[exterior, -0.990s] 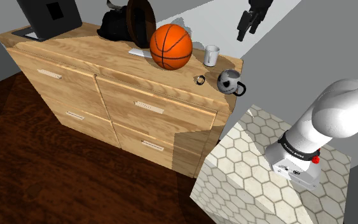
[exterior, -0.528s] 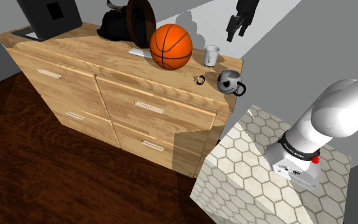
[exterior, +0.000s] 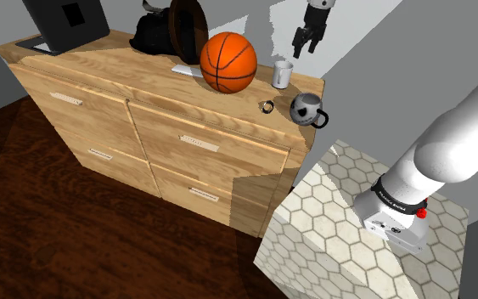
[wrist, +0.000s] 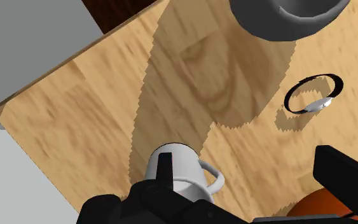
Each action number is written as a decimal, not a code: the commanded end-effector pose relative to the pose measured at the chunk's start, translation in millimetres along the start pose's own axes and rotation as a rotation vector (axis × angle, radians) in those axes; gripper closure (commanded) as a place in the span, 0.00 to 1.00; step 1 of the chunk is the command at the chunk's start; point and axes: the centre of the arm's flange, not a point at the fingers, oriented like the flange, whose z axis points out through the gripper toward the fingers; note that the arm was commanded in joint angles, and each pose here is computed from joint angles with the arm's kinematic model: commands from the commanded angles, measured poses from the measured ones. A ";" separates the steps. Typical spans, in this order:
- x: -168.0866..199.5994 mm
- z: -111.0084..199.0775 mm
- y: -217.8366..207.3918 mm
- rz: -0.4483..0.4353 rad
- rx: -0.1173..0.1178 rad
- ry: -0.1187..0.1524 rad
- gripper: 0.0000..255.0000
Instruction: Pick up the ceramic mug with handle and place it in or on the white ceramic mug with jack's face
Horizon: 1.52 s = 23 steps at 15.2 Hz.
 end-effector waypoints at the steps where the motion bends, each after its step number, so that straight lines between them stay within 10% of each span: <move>1: 20.6 17.7 17.1 0.011 0.011 -0.005 0.00; 11: 104.3 89.1 93.9 0.062 0.066 -0.028 0.00; 23: 103.3 128.9 91.2 0.062 0.066 -0.028 0.00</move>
